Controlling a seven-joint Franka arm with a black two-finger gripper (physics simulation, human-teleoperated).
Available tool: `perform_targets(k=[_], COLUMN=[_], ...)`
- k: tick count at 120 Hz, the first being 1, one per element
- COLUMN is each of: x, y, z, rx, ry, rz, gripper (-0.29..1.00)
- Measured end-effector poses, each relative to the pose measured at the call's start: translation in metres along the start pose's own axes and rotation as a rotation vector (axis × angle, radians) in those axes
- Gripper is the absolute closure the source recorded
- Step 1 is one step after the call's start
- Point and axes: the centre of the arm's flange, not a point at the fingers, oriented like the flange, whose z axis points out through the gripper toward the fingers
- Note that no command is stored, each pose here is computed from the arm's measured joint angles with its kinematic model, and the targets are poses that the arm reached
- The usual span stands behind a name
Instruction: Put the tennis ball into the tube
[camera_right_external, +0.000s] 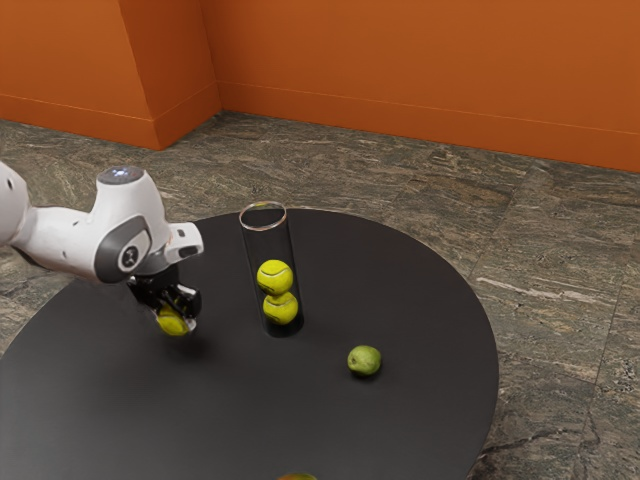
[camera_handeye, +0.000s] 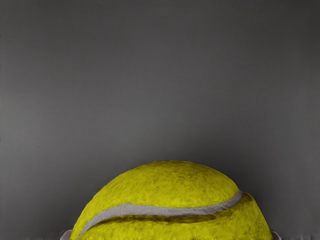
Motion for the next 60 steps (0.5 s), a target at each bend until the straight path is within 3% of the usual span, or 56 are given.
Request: perform_targets(k=[42,60], x=[-0.018,0.018], y=[0.061,0.098], z=[-0.207,-0.256], rx=[-0.019,-0.007], ry=[0.233,0.232], rz=[0.071,0.105], gripper=[0.50,0.47])
